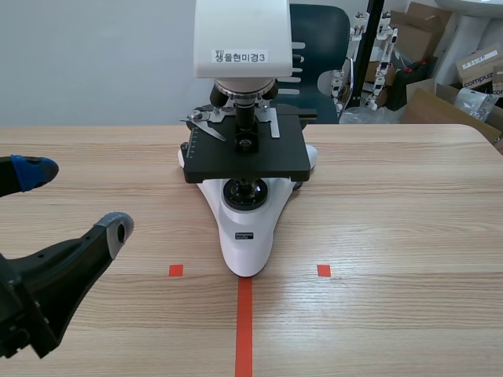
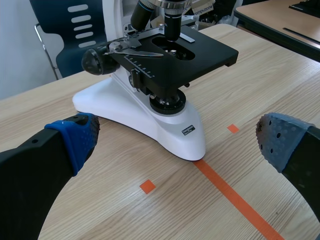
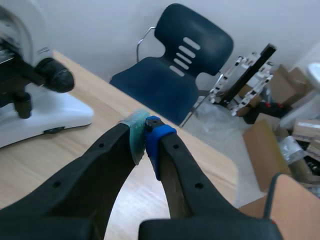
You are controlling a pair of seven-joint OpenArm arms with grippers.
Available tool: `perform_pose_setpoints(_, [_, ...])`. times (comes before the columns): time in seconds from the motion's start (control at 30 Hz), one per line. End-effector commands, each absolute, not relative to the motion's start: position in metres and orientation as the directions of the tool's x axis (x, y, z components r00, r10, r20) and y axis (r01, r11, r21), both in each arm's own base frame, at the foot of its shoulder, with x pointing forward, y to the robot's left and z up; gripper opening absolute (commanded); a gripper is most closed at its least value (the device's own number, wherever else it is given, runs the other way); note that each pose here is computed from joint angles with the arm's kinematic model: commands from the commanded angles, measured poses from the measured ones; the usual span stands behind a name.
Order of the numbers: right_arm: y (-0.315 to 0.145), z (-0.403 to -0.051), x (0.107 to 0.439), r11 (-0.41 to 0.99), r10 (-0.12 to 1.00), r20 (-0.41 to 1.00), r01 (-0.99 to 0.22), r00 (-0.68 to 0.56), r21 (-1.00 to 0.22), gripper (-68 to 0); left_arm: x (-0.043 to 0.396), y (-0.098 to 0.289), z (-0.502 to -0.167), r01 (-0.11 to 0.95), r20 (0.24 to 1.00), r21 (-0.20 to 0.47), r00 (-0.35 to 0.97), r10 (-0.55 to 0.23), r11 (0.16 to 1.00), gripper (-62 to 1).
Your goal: Point at the eyepiece
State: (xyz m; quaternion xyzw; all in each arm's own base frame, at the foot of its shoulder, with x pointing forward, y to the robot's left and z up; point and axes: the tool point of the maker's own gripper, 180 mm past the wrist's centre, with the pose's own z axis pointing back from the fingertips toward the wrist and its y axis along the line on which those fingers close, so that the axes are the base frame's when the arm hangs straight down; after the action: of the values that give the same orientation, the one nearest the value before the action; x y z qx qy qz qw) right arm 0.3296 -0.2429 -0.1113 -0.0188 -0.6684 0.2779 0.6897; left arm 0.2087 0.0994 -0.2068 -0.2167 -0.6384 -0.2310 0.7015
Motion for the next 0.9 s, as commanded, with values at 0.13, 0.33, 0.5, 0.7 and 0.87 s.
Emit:
perform_pose_setpoints(0.13, [-0.236, -0.060, 0.342, 0.820, 0.417, 0.893, -0.354, -0.171, -0.450, -66.8, 0.210, 0.097, -0.200, 0.601, 0.998, -0.015, 0.057, -0.025, 0.799, 1.4])
perform_pose_setpoints(0.33, [-0.223, -0.044, 0.348, 0.824, 0.371, 0.908, -0.383, -0.195, -0.419, -66.8, 0.210, 0.097, -0.200, 0.601, 0.998, -0.015, 0.058, -0.025, 0.799, 1.4])
perform_pose_setpoints(0.5, [-0.210, -0.050, 0.354, 0.815, 0.363, 0.914, -0.414, -0.179, -0.405, -66.8, 0.210, 0.097, -0.200, 0.601, 0.998, -0.015, 0.057, -0.025, 0.799, 1.4])
perform_pose_setpoints(0.7, [-0.198, -0.049, 0.366, 0.830, 0.337, 0.926, -0.411, -0.170, -0.378, -66.8, 0.210, 0.097, -0.200, 0.601, 0.998, -0.015, 0.058, -0.025, 0.799, 1.4])
perform_pose_setpoints(0.87, [-0.187, -0.040, 0.378, 0.840, 0.300, 0.937, -0.416, -0.179, -0.349, -66.8, 0.210, 0.097, -0.200, 0.601, 0.998, -0.015, 0.058, -0.025, 0.799, 1.4])
